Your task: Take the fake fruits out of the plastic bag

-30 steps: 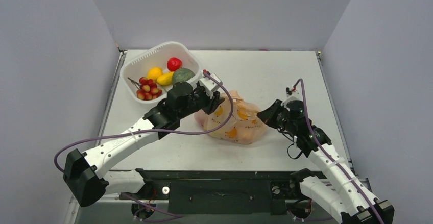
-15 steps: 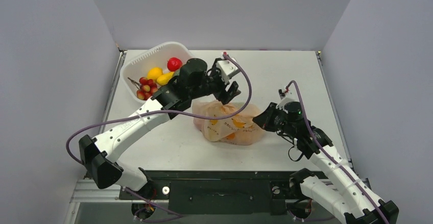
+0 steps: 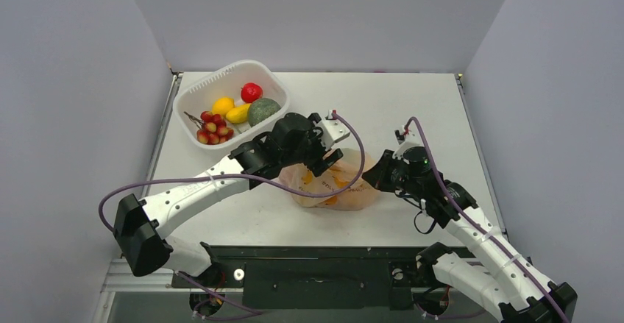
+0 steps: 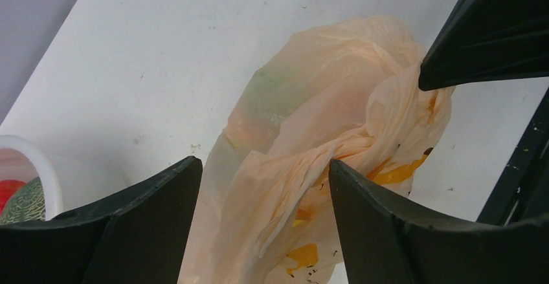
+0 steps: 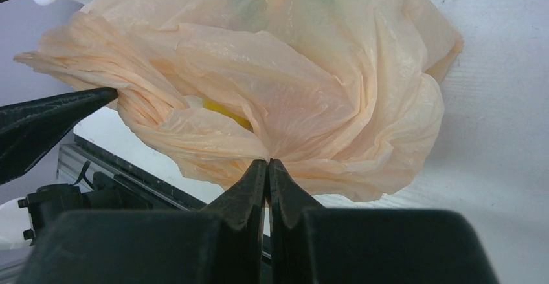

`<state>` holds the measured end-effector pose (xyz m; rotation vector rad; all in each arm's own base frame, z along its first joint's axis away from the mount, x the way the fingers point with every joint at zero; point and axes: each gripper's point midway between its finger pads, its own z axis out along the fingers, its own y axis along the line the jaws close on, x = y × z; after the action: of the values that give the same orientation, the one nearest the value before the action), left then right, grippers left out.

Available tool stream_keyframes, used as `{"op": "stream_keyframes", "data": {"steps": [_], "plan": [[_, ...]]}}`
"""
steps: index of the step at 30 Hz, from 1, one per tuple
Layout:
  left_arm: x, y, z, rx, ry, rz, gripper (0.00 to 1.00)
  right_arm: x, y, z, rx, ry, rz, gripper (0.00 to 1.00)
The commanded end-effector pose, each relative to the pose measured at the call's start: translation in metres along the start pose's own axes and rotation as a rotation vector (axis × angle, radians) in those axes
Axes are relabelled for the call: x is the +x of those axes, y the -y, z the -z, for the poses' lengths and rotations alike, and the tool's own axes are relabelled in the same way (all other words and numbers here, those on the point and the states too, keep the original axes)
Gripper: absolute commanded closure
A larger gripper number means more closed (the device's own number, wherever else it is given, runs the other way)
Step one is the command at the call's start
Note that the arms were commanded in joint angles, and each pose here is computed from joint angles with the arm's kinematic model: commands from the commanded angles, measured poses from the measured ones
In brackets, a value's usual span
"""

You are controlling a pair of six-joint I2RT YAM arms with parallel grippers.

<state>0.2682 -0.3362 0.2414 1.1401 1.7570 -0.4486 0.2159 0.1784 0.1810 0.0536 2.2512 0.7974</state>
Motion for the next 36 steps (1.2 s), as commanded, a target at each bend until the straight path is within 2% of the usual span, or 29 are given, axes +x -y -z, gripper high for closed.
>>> {"op": "stream_keyframes", "data": {"steps": [1,8,10,11,12,13,14,17,18,21,24,27,33,36], "plan": [[-0.022,-0.021,0.013,-0.113,0.087,-0.022,0.33,-0.013,-0.007,0.005,-0.005,0.039,0.023,1.0],[-0.01,-0.028,0.006,-0.157,0.033,-0.054,0.44,-0.013,-0.009,0.009,-0.009,0.042,0.024,1.0],[-0.01,-0.036,0.003,-0.215,0.026,-0.042,0.59,-0.014,-0.011,0.01,-0.018,0.053,0.018,1.0],[-0.009,-0.045,0.005,-0.266,0.019,-0.036,0.73,-0.013,-0.011,0.01,-0.018,0.054,0.017,1.0],[-0.011,-0.048,0.004,-0.294,0.022,-0.024,0.81,-0.013,-0.012,0.01,-0.021,0.058,0.013,1.0],[-0.013,-0.058,0.008,-0.357,0.026,-0.01,0.96,-0.011,-0.01,0.01,-0.015,0.057,0.011,1.0],[-0.012,-0.068,0.014,-0.421,0.026,0.011,0.99,-0.012,-0.008,0.011,-0.005,0.072,0.003,1.0],[-0.018,-0.085,0.03,-0.535,0.081,0.049,1.0,-0.013,0.014,0.015,0.089,0.142,-0.088,1.0],[-0.016,-0.089,0.037,-0.566,0.092,0.058,1.0,-0.023,0.019,0.023,0.108,0.228,-0.171,1.0],[-0.027,-0.083,0.044,-0.536,0.176,0.075,1.0,-0.024,0.024,0.03,0.045,0.347,-0.313,1.0],[-0.036,-0.061,0.043,-0.401,0.24,0.077,1.0,-0.026,0.03,0.034,0.066,0.377,-0.328,1.0],[-0.047,-0.049,0.042,-0.329,0.304,0.091,1.0,-0.025,0.029,0.033,0.094,0.323,-0.207,1.0],[-0.053,-0.04,0.037,-0.268,0.301,0.086,1.0,-0.01,-0.007,0.02,0.021,0.042,0.12,0.66],[-0.05,-0.037,0.034,-0.252,0.286,0.083,1.0,-0.022,-0.017,0.021,0.052,0.042,0.255,0.52]]}}
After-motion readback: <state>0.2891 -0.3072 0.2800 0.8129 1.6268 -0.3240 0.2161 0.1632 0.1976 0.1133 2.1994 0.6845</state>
